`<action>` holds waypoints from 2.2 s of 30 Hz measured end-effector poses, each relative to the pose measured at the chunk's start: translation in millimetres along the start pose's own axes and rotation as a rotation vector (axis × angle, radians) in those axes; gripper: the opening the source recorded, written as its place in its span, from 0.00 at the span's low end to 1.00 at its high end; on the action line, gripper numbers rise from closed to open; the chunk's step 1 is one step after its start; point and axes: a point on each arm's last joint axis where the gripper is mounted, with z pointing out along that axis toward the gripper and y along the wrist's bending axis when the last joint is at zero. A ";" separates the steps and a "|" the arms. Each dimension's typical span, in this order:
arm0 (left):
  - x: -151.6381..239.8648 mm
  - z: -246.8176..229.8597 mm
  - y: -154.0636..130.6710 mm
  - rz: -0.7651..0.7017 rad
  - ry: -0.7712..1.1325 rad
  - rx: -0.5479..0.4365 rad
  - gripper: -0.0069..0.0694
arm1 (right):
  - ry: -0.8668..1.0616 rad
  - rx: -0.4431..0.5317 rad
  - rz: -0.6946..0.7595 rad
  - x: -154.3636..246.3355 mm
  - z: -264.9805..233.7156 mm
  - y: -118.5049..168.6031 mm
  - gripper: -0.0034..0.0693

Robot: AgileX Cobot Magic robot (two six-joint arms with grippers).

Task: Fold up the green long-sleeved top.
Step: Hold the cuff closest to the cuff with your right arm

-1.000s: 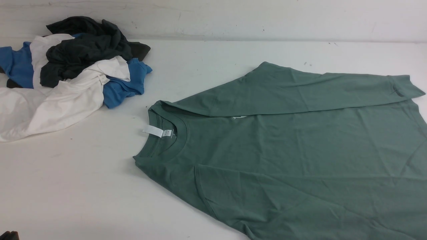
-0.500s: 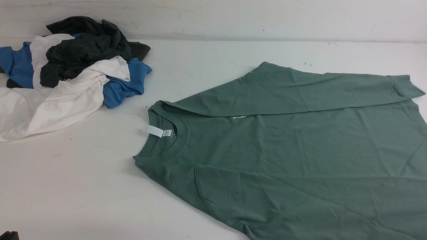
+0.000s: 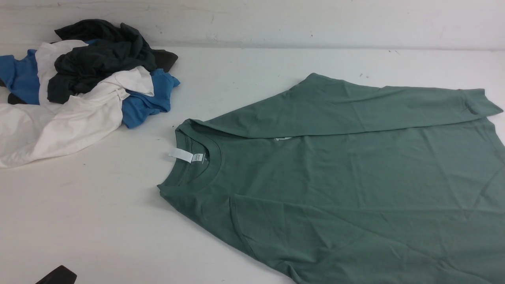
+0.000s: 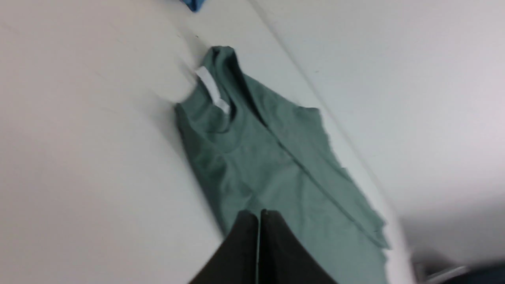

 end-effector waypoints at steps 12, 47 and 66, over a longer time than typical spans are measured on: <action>-0.1 -0.1 -3.4 0.097 -0.003 0.037 0.08 | -0.256 -0.073 0.891 -21.9 -2.7 -3.8 0.03; -10.9 10.9 -86.8 0.392 0.594 0.005 0.08 | 1.040 0.451 0.149 -164.9 116.2 -102.2 0.03; -12.2 34.3 -75.3 0.365 0.769 -0.109 0.09 | 1.329 0.426 0.359 -47.4 181.2 -185.3 0.05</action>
